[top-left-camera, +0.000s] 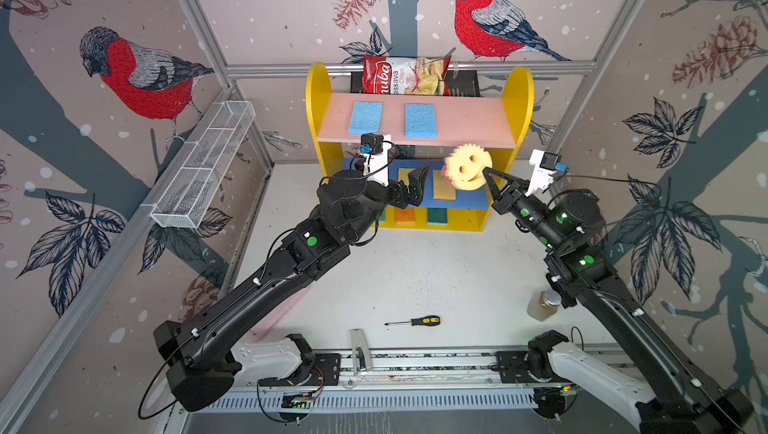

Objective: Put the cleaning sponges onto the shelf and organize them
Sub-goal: 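Raise the smiley sponge with both grippers up to the pink top shelf, then carry the sponge onto the shelf with the right gripper while the left withdraws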

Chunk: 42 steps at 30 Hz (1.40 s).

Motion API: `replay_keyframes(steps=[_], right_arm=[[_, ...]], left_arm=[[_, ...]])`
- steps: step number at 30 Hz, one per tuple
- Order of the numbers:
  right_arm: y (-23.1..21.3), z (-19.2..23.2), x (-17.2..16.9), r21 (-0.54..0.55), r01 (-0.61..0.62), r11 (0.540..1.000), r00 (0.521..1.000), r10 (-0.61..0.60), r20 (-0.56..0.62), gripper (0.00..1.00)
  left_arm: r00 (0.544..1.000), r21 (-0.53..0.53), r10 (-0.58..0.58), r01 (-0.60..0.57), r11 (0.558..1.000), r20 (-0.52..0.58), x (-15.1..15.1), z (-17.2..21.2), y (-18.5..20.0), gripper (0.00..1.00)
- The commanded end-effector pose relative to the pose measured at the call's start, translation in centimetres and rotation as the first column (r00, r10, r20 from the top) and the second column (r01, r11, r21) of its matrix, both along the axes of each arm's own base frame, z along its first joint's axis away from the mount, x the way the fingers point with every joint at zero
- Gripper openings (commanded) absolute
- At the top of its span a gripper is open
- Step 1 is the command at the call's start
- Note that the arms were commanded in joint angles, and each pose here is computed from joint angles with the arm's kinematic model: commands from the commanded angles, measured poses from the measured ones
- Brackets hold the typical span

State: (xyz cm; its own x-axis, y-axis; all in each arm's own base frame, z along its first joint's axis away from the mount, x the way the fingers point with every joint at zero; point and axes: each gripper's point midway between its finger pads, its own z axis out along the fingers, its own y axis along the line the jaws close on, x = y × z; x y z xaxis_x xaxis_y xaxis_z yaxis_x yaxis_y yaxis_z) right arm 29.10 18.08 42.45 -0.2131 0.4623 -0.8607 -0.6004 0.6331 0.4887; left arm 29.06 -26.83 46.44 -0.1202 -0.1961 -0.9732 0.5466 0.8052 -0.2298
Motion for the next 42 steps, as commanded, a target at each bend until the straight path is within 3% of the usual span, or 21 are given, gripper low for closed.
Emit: replay_keyframes(steps=[1, 15, 27, 42], right_arm=[[-0.2, 1.4, 0.0, 0.030, 0.006, 1.000, 0.999, -0.007, 0.034, 0.00], [-0.5, 2.0, 0.8, 0.015, 0.047, 0.999, 0.999, -0.048, 0.016, 0.00], [-2.4, 4.9, 1.3, -0.004, 0.162, 0.987, 0.985, -0.162, 0.061, 0.00], [-1.7, 6.9, 5.1, -0.025, 0.212, 0.977, 0.976, -0.210, 0.053, 0.00]], left_arm=[[0.998, -0.011, 0.051, -0.050, 0.999, 0.025, 0.2, 0.3, 1.0, 0.98], [0.996, -0.001, 0.086, -0.086, 0.996, 0.018, 0.2, -1.1, 2.3, 0.98], [0.994, 0.004, 0.112, -0.112, 0.994, 0.001, 0.3, -2.2, 3.8, 0.98], [0.990, 0.009, 0.140, -0.139, 0.990, -0.010, 0.4, -3.0, 5.9, 0.98]])
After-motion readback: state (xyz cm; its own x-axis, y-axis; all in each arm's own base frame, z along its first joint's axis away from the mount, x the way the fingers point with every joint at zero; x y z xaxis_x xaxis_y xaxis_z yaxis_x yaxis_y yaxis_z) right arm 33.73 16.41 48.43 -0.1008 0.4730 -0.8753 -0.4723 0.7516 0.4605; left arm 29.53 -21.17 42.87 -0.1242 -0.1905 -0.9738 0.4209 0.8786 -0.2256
